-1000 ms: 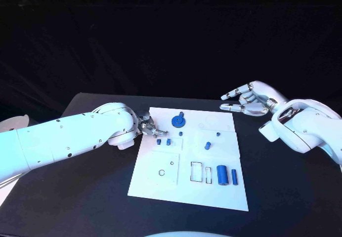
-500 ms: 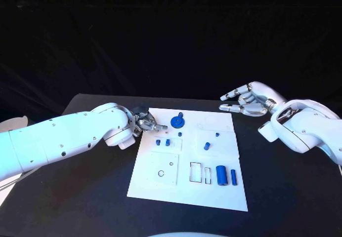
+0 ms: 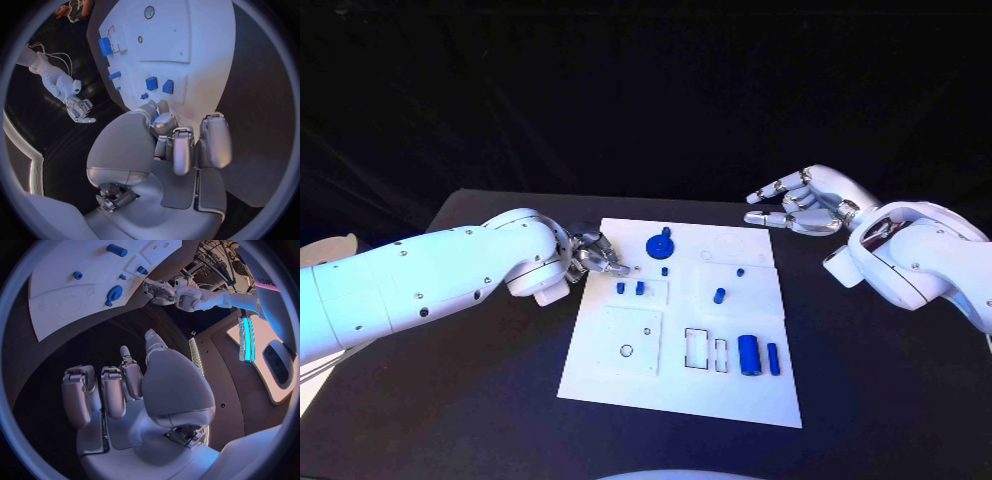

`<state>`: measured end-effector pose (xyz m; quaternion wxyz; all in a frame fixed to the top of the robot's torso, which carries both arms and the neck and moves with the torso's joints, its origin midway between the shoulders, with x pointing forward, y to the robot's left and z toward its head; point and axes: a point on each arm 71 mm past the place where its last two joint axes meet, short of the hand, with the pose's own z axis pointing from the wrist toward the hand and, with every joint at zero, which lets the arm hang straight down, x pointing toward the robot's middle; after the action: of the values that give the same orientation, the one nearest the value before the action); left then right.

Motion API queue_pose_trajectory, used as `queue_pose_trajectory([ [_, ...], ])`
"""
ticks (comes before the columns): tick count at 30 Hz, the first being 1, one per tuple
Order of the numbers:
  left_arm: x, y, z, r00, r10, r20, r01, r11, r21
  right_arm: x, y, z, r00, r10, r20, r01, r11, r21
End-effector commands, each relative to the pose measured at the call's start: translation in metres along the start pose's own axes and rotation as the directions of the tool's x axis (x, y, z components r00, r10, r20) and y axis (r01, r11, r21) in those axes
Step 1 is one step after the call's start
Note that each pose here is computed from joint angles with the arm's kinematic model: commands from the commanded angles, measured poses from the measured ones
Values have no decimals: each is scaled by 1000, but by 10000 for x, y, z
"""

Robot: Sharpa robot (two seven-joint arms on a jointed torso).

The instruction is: Assemble the parts on the task board

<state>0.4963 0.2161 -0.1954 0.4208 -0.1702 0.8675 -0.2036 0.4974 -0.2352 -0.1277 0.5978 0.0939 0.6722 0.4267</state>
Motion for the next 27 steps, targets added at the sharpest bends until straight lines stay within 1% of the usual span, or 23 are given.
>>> queue_pose_trajectory([
  [1, 51, 0, -10, 997, 48, -62, -49, 999, -11, 16, 6, 1, 1000, -3, -14, 3, 1000, -8],
  [6, 61, 6, -16, 995, 67, -74, -68, 998, -18, 17, 5, 2, 1000, -3, -14, 3, 1000, -7],
  [17, 54, 20, -19, 995, 74, -66, -77, 997, -31, 19, 1, 2, 1000, -3, -14, 3, 1000, -7],
  [27, 60, 19, -9, 994, 80, -73, -82, 996, -37, 22, 0, 2, 1000, -3, -15, 3, 1000, -7],
])
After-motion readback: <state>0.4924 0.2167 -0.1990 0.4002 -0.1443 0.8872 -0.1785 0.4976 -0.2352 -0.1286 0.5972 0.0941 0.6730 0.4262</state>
